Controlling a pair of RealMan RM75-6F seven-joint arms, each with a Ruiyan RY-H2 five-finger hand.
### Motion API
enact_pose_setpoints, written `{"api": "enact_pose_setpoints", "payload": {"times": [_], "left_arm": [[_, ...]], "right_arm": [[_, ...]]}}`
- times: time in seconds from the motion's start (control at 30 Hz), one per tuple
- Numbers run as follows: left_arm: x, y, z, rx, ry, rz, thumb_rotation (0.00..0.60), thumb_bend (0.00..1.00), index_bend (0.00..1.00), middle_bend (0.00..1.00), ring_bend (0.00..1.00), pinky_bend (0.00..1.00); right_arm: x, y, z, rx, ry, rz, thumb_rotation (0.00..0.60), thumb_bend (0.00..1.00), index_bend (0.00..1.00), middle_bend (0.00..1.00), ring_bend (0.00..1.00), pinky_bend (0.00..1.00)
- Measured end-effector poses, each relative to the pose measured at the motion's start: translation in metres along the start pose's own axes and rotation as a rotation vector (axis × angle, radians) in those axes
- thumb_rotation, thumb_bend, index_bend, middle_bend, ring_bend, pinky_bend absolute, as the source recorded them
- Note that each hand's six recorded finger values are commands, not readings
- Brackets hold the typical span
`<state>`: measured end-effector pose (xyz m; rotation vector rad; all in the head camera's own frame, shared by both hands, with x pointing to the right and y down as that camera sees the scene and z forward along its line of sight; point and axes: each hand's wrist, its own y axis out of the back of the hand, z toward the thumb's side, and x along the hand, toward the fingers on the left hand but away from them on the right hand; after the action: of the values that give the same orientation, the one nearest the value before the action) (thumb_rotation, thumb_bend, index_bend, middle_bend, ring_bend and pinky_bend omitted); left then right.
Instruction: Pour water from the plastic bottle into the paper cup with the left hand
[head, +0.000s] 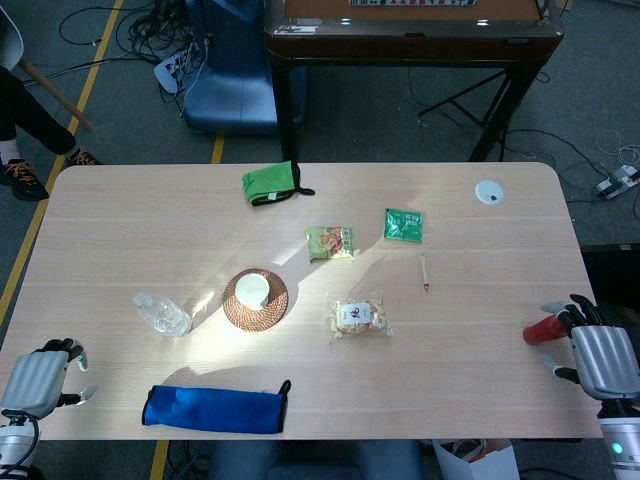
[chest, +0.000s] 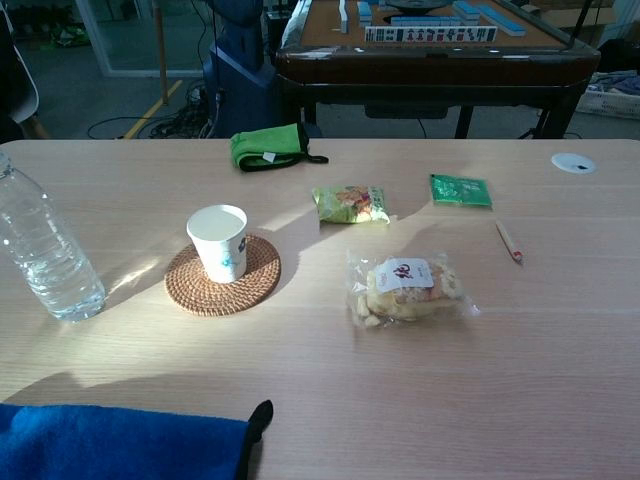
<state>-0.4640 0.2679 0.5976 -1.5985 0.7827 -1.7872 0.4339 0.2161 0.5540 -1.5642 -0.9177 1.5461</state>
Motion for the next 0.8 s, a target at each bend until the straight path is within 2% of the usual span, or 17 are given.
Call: {"api": "enact_pose_setpoints", "payload": {"times": [0.27,0.37,0.4,0.5,0.6,0.73,0.8], "left_arm": [[0.0,0.0,0.001,-0.019,-0.005,0.012,0.6,0.1,0.48,0.36,0.31,0.5],[0.0,0.0,0.003,-0.04,-0.009,0.015,0.6,0.11,0.33,0.36,0.31,0.51],[0.0,0.0,0.003,-0.05,-0.01,0.015,0.6,0.1,0.25,0.35,0.31,0.51],[0.002,-0.001,0.004,-0.092,-0.01,0.013,0.6,0.11,0.1,0.29,0.31,0.52],[0.005,-0.002,0.006,-0.149,-0.005,0.013,0.6,0.1,0.01,0.23,0.3,0.52],[0.013,-0.005,0.006,-0.217,0.018,0.02,0.6,0.11,0.0,0.12,0.22,0.51],[0.018,-0.008,0.006,-0.257,0.034,0.013,0.6,0.1,0.0,0.07,0.18,0.48]], "right_arm": [[0.0,-0.001,0.001,-0.007,0.006,0.004,0.6,0.05,0.3,0.31,0.16,0.28],[0.0,-0.002,0.002,-0.007,0.01,0.006,0.6,0.05,0.3,0.31,0.16,0.28],[0.0,-0.002,0.002,-0.008,0.009,0.006,0.6,0.05,0.3,0.31,0.16,0.28],[0.001,0.0,0.001,-0.009,0.006,0.003,0.6,0.05,0.3,0.31,0.16,0.28],[0.002,0.002,0.002,-0.009,0.007,-0.005,0.6,0.05,0.3,0.31,0.16,0.28],[0.003,0.002,0.002,-0.01,0.008,-0.005,0.6,0.05,0.3,0.31,0.16,0.28],[0.003,0.001,0.002,-0.009,0.01,-0.003,0.6,0.05,0.3,0.31,0.16,0.28]]}}
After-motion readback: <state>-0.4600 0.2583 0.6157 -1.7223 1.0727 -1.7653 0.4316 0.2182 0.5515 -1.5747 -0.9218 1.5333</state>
